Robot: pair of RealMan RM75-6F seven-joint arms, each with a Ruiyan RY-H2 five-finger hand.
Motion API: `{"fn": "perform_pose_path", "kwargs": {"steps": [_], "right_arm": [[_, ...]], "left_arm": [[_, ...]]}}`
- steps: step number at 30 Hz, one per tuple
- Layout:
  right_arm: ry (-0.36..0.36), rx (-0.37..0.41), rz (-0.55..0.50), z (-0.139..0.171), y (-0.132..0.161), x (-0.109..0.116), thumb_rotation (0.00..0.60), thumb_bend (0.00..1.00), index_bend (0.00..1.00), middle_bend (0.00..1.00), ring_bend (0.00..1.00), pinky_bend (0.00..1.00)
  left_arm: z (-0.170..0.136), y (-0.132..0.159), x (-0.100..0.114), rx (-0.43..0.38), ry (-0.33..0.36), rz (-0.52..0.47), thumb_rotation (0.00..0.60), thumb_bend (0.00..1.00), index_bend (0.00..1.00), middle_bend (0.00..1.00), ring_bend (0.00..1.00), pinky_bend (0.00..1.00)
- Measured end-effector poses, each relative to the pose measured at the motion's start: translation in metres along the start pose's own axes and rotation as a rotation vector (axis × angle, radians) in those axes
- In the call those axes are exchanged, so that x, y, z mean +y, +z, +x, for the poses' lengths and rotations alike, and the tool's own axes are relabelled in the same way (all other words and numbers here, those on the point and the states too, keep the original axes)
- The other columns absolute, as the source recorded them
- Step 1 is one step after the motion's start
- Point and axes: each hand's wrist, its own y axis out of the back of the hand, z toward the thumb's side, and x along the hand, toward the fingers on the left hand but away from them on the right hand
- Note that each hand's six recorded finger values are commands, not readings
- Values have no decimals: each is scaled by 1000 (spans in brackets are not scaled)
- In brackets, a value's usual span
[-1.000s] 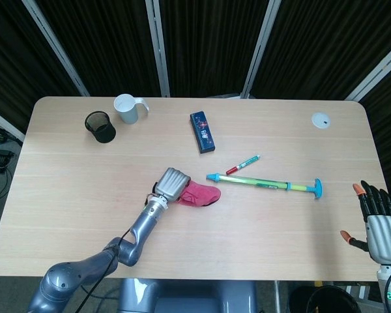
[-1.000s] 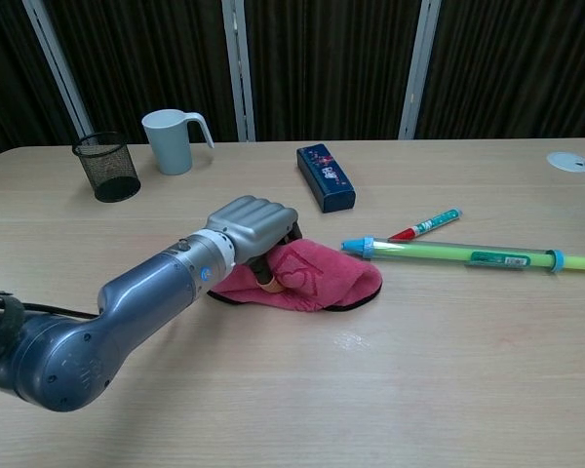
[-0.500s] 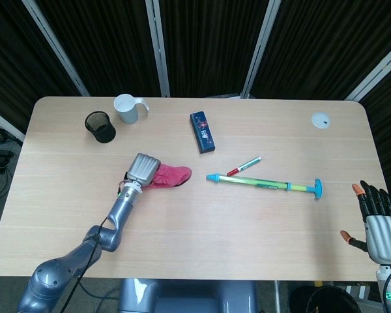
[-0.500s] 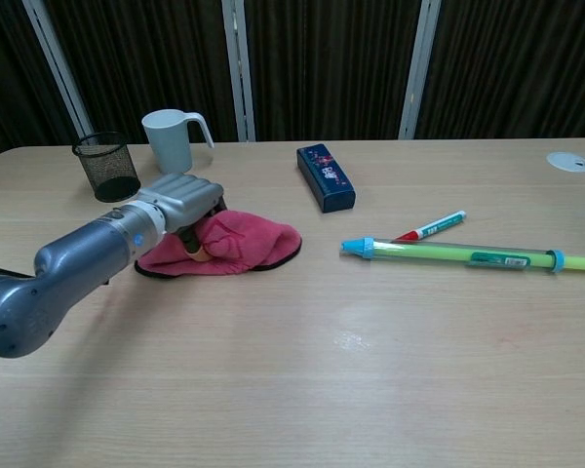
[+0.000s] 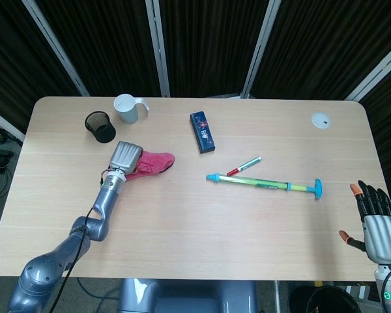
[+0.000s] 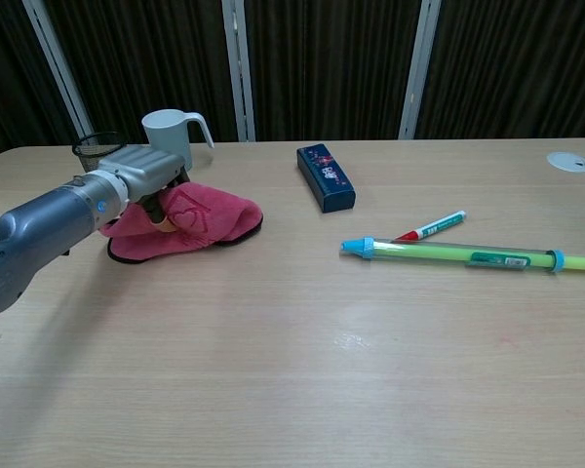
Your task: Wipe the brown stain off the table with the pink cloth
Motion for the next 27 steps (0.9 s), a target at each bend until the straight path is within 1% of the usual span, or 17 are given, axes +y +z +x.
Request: {"fn": "perform_pose_path", "kwargs": {"steps": [2, 10, 15, 17, 19, 21, 23, 27], "right_arm": [[1, 0, -1, 0, 0, 0, 600, 0, 0, 0, 0, 0], [-2, -7, -3, 1, -3, 1, 600, 0, 0, 0, 0, 0], [-7, -14, -2, 3, -5, 3, 600, 0, 0, 0, 0, 0], [-9, -15, -1, 3, -6, 4, 600, 0, 0, 0, 0, 0], [-10, -18, -1, 4, -7, 4, 600, 0, 0, 0, 0, 0], [-10, -20, -2, 4, -7, 5, 600, 0, 0, 0, 0, 0], [-10, -18, 0, 4, -7, 5, 600, 0, 0, 0, 0, 0], [-9, -15, 1, 4, -7, 4, 600, 0, 0, 0, 0, 0]], "left_arm": [[0, 8, -1, -13, -2, -3, 600, 425, 859, 660, 552, 561], [-8, 67, -6, -116, -9, -54, 600, 427, 859, 659, 552, 561], [-18, 100, 4, -195, 30, -110, 600, 426, 859, 659, 552, 561], [-21, 108, 10, -219, 51, -129, 600, 428, 860, 659, 553, 561], [-24, 111, 21, -241, 81, -145, 600, 428, 860, 659, 553, 561], [-25, 108, 34, -252, 114, -159, 600, 427, 860, 659, 553, 561], [-27, 103, 45, -255, 138, -171, 600, 428, 860, 658, 553, 561], [-32, 84, 69, -247, 192, -181, 600, 428, 861, 658, 552, 561]]}}
